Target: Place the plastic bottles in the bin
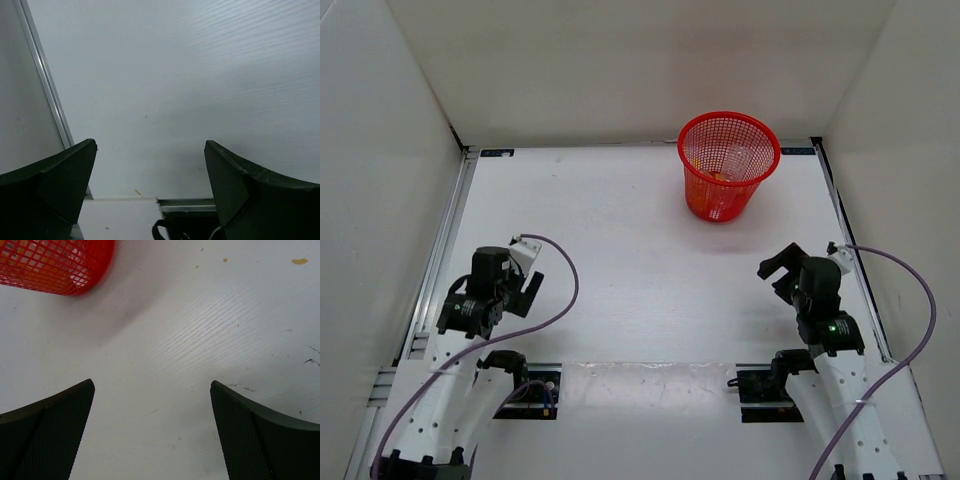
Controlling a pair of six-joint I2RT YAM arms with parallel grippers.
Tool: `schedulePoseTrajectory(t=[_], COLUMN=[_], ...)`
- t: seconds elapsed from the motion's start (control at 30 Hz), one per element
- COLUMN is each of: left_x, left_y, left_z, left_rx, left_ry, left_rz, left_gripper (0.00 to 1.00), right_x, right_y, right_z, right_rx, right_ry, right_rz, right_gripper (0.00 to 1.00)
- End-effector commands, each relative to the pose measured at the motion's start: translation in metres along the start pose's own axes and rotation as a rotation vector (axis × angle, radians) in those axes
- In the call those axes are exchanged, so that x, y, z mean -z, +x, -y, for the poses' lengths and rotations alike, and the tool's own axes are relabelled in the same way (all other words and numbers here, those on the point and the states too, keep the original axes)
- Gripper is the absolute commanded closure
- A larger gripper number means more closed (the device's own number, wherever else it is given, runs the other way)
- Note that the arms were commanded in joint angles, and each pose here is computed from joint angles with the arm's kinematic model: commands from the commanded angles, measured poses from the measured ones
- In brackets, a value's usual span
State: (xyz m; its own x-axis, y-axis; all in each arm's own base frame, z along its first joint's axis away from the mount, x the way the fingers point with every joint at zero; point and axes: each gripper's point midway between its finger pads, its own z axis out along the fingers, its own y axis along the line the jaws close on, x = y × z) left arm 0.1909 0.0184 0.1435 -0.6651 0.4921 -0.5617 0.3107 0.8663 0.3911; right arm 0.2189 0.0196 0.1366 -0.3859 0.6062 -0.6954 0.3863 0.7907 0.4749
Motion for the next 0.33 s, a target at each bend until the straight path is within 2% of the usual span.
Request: schedulePoseTrajectory(t=[0.0, 0.07, 0.3], left_x=[-0.005, -0.006, -0.007], left_y=[0.030, 0.029, 0.034], left_z=[-0.007, -0.017, -0.022], left_rx=[0.191, 0.232, 0.298], left_ry=[-0.095, -0.151, -0.169], left_rz=[-0.073, -0.049, -0.063], left_gripper=[0.00, 0.00, 0.00], right_x=[-0.003, -0.003, -0.005], right_y=[-0.013, -0.014, -0.009], right_z=[-0.016, -0.023, -0.022], right_rx=[-0.035, -0.043, -0.045], right_ry=[-0.021, -0.034, -0.007], right_rz=[0.010, -0.017, -0.060], right_gripper=[0.00, 0.00, 0.00])
